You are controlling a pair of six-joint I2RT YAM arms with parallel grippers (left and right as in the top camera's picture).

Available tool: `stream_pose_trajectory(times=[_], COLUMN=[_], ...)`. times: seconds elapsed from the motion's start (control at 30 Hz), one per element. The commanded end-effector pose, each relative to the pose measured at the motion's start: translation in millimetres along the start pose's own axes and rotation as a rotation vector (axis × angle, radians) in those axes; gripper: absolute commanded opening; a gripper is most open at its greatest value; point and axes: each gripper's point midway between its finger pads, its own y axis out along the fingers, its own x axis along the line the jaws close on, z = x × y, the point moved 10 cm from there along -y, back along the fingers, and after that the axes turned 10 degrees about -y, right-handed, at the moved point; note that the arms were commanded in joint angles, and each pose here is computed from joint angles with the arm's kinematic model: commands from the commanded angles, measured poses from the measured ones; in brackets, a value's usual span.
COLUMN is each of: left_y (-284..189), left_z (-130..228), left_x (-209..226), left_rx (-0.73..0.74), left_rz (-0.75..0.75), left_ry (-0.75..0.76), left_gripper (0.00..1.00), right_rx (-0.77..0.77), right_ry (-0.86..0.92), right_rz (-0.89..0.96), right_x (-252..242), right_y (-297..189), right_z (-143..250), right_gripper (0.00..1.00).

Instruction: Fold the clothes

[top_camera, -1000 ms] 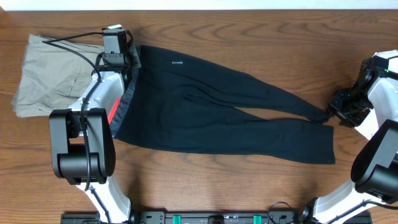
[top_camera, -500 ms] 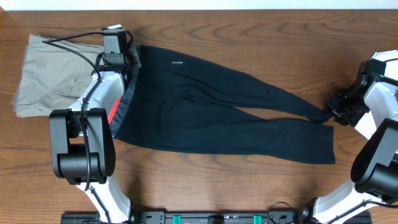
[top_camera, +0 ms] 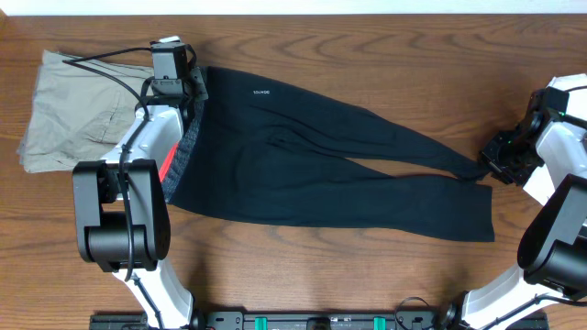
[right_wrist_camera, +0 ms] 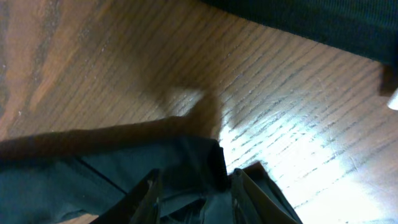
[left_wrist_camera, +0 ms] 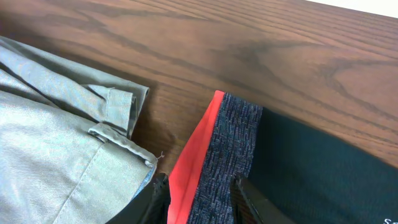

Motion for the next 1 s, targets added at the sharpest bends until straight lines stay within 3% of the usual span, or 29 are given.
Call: stream_pose_trajectory(times=[0.0, 0.43, 0.53, 0.57, 0.77, 0.97], left_y=[-7, -7, -7, -7, -7, -7], left_z=[-13, -13, -13, -13, -12, -12], left_x=[0, 0, 0, 0, 0, 0], left_rx=[-0.035, -0.035, -0.035, -0.035, -0.034, -0.028], left_rz=[-0.001, 0.000, 0.000, 0.000, -0.001, -0.003], left_ry=[-0.004, -0.004, -0.004, -0.004, -0.004, -0.003], left_gripper=[0.35, 0.35, 0.34, 0.35, 0.35, 0.35], right_rx=[0.011, 0.018, 0.006, -0.004, -0.079, -0.204], right_ry=[0.025, 0.025, 0.024, 0.023, -0.004, -0.068], right_rz=[0.003, 0.006, 0.002, 0.000, -0.023, -0.054], right_x=[-2, -3, -2, -2, 5, 18], right_y=[5, 14, 14, 14, -6, -60], right_z=[1, -1, -3, -4, -23, -55], right_gripper=[0.35, 0.24, 0.03, 0.01, 0.01, 0.01])
